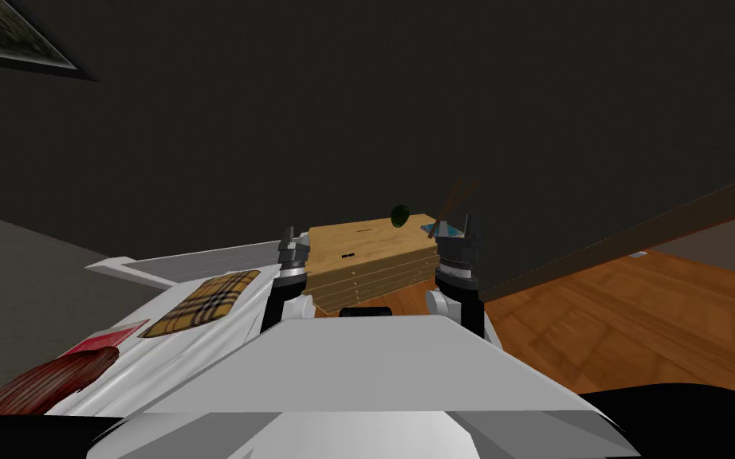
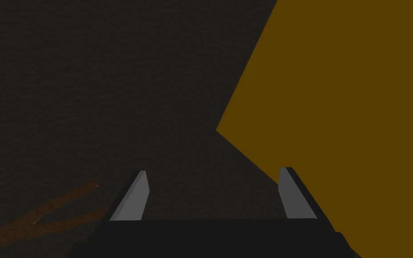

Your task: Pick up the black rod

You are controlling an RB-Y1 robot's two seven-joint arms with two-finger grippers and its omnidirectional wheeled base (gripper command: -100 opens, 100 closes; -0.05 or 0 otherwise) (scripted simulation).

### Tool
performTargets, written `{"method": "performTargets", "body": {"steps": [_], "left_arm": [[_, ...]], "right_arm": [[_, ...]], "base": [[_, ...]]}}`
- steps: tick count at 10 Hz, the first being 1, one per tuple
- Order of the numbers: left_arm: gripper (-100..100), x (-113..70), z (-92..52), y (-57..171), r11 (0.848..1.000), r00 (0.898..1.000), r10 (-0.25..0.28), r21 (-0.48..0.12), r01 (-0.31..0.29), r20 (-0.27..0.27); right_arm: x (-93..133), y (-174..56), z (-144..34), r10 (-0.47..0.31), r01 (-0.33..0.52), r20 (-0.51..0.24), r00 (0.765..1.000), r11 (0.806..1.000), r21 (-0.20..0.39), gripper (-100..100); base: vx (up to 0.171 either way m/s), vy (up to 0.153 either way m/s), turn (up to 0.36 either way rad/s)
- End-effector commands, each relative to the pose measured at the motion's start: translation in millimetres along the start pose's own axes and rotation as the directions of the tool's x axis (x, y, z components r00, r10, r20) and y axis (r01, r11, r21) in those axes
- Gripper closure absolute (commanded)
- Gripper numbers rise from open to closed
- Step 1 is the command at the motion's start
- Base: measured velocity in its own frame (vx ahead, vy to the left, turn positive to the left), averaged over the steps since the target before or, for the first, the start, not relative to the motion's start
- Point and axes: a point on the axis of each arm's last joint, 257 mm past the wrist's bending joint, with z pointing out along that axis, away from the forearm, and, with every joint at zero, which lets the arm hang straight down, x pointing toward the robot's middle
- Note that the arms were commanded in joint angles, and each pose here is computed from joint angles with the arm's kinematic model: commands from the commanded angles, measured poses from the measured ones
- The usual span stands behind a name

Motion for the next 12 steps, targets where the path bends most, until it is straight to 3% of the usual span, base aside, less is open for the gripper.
{"method": "performTargets", "body": {"steps": [1,4,7,12], "left_arm": [[-100,4.6,2.6,4,1.000,1.000,-0.003,-0.011,0.003,-0.026],[-100,18.6,12.5,20,0.998,0.996,-0.036,-0.058,0.031,-0.085],[-100,38.0,27.3,45,0.987,0.985,-0.110,-0.133,0.092,-0.130],[-100,55.0,39.6,69,0.966,0.974,-0.175,-0.215,0.141,-0.147]], "right_arm": [[0,0,0.0,0.000,0.000,0.000,1.000,1.000,0.000,0],[0,0,0.0,0.000,0.000,0.000,1.000,1.000,0.000,0],[0,0,0.0,0.000,0.000,0.000,1.000,1.000,0.000,0],[0,0,0.0,0.000,0.000,0.000,1.000,1.000,0.000,0]], "base": [[-0.006,0.016,0.052],[-0.003,0.038,0.067],[-0.004,0.079,0.112],[-0.001,0.040,0.057]]}}
